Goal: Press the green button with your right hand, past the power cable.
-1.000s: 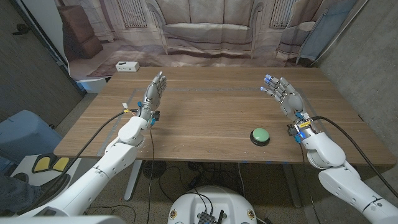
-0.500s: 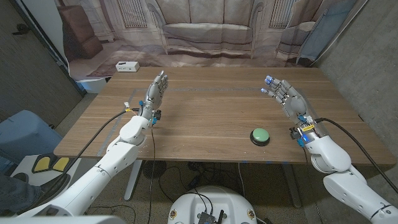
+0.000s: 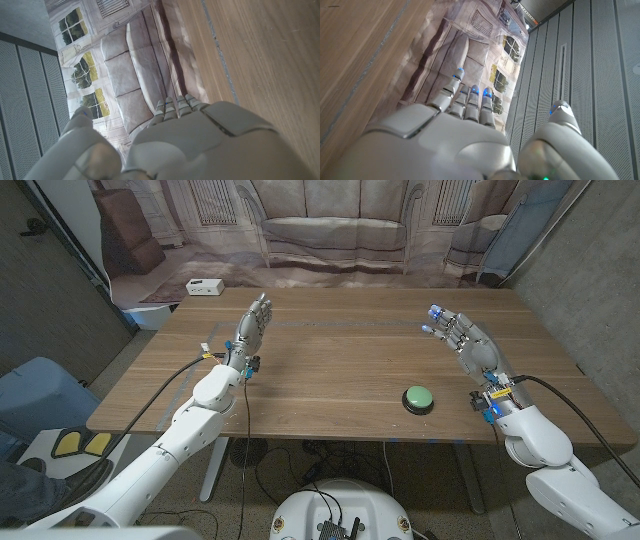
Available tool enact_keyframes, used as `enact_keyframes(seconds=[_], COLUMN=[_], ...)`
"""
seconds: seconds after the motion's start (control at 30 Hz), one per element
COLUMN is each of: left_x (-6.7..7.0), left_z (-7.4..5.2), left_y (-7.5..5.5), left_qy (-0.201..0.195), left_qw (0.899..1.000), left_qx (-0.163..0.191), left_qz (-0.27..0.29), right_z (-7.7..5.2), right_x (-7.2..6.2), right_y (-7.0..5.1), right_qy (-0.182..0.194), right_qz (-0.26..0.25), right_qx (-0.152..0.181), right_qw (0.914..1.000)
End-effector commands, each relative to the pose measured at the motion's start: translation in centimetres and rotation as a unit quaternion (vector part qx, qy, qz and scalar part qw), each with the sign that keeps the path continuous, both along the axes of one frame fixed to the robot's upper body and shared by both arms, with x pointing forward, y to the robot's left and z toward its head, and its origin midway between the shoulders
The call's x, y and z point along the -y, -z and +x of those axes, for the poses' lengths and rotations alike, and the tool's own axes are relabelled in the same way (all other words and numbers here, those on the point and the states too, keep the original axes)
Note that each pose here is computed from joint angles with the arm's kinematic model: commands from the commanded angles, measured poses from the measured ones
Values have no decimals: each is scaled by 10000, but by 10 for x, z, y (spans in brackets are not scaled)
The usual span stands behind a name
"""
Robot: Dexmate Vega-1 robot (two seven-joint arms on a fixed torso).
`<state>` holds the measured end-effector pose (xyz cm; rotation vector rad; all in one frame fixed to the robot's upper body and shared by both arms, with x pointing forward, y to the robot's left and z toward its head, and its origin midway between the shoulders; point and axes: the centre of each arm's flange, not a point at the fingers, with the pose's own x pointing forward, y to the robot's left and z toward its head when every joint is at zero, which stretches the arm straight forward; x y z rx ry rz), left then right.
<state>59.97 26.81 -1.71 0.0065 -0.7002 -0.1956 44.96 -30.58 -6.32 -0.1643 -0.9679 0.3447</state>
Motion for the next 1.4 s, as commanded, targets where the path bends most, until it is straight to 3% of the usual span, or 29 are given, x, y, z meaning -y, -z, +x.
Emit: enact_keyframes(seconds=[0.03, 0.57, 0.73, 0.97, 1.4], left_x=[5, 12, 11, 11, 11], left_z=[3, 6, 5, 4, 3], left_y=[-1, -5, -6, -5, 0], left_qy=[88, 185, 160, 175, 230], left_qw=[9999, 9997, 9997, 9996, 9996], left_qx=[-27, -48, -62, -71, -71], left_qz=[69, 172, 189, 191, 155], right_z=[-13, -33, -42, -51, -61], right_x=[2, 1, -1, -3, -7], right_y=[8, 18, 21, 23, 20], right_qy=[65, 456, 920, 1550, 2216], right_qz=[18, -264, -509, -801, -1229], right_qx=[-10, 99, 325, 621, 1087], right_qw=[10000, 9986, 9939, 9827, 9612])
